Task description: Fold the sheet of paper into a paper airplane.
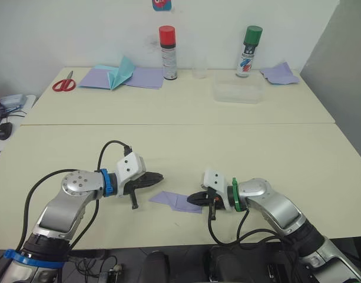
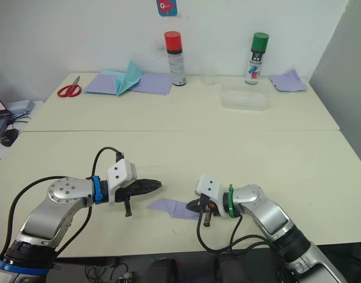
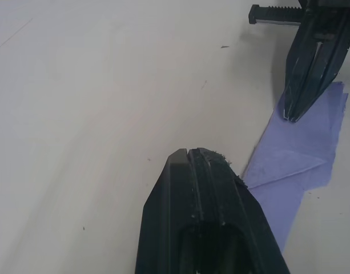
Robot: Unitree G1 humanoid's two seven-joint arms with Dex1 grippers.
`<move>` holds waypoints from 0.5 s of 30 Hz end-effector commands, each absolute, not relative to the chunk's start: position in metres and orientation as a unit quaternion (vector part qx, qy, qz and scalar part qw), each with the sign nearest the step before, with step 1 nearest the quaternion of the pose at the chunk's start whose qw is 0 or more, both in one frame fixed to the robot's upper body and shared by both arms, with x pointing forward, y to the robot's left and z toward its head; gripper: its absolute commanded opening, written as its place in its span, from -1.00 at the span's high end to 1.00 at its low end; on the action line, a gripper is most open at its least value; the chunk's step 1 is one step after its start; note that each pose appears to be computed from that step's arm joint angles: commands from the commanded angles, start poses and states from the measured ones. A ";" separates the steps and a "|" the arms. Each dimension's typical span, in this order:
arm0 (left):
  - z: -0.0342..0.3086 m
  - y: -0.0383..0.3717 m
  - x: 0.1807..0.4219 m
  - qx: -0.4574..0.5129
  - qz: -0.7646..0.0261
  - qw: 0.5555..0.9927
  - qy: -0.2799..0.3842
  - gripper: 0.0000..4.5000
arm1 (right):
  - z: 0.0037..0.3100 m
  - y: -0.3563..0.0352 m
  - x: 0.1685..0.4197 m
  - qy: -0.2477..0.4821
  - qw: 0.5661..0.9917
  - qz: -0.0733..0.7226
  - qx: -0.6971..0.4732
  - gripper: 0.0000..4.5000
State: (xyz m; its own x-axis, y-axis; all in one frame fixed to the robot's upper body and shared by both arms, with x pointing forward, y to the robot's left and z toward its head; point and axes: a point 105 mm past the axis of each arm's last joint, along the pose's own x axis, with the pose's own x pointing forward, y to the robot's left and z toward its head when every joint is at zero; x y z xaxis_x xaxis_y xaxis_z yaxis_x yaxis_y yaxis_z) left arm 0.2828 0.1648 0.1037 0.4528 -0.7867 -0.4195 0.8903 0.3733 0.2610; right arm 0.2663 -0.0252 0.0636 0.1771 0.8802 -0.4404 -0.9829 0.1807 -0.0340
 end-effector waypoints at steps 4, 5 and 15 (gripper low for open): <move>0.117 0.158 0.276 0.261 -0.519 0.813 0.046 1.00 | 0.096 -0.029 0.273 0.086 0.758 0.622 -0.178 0.71; 0.118 0.157 0.274 0.266 -0.520 0.811 0.039 1.00 | 0.099 -0.031 0.272 0.080 0.756 0.624 -0.181 0.59; 0.132 0.159 0.233 0.267 -0.542 0.796 0.014 1.00 | 0.125 -0.035 0.253 -0.023 0.715 0.658 -0.236 -0.99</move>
State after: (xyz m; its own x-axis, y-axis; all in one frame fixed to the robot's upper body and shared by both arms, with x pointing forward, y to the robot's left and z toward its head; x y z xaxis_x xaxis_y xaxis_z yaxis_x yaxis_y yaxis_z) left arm 0.2397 0.1635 0.1165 0.4227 -0.8367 -0.3481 0.8833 0.2943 0.3650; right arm 0.2585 -0.0373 0.1136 0.1512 0.9370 -0.3148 -0.9513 0.0514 -0.3040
